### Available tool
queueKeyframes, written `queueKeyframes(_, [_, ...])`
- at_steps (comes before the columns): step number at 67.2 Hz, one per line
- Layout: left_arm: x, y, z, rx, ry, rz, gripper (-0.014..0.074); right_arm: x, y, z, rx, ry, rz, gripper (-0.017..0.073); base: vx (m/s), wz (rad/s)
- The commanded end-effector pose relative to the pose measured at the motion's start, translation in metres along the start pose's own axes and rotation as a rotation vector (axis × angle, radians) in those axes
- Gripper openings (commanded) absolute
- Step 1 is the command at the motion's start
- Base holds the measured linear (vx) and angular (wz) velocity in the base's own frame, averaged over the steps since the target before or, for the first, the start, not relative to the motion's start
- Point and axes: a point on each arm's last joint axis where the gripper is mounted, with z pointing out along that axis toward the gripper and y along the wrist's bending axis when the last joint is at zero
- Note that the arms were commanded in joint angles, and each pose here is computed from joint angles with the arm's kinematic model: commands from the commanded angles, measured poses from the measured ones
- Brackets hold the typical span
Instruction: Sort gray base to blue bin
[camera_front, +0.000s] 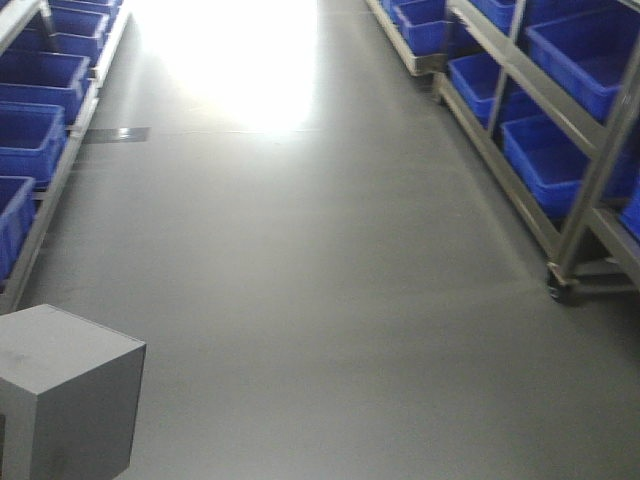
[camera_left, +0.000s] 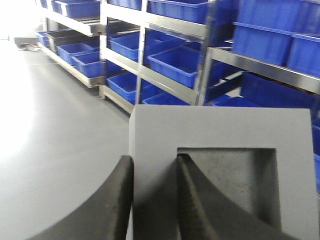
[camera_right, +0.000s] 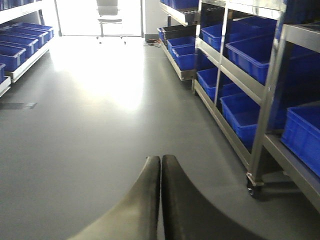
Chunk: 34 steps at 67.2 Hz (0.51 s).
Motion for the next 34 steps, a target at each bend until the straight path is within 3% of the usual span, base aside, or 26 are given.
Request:
queueKeyframes(1, [-0.0187, -0.0047, -0.0032, 0.044, -0.128, -0.011, -0.0007, -0.0060, -0.0004, -0.0004, 0.009, -0.083, -0.015, -0.0005, 0.27, 0.55])
queueKeyframes(15, [-0.0186, -0.0047, -0.0031, 0.043, -0.127, -0.011, -0.0007, -0.0060, -0.0004, -0.0004, 0.009, -0.083, -0.015, -0.0005, 0.31, 0.36])
queueKeyframes(34, [-0.0186, -0.0047, -0.0031, 0.043, -0.127, -0.011, -0.0007, -0.0057, -0.0004, -0.0004, 0.009, -0.080, -0.015, -0.0005, 0.38, 0.06])
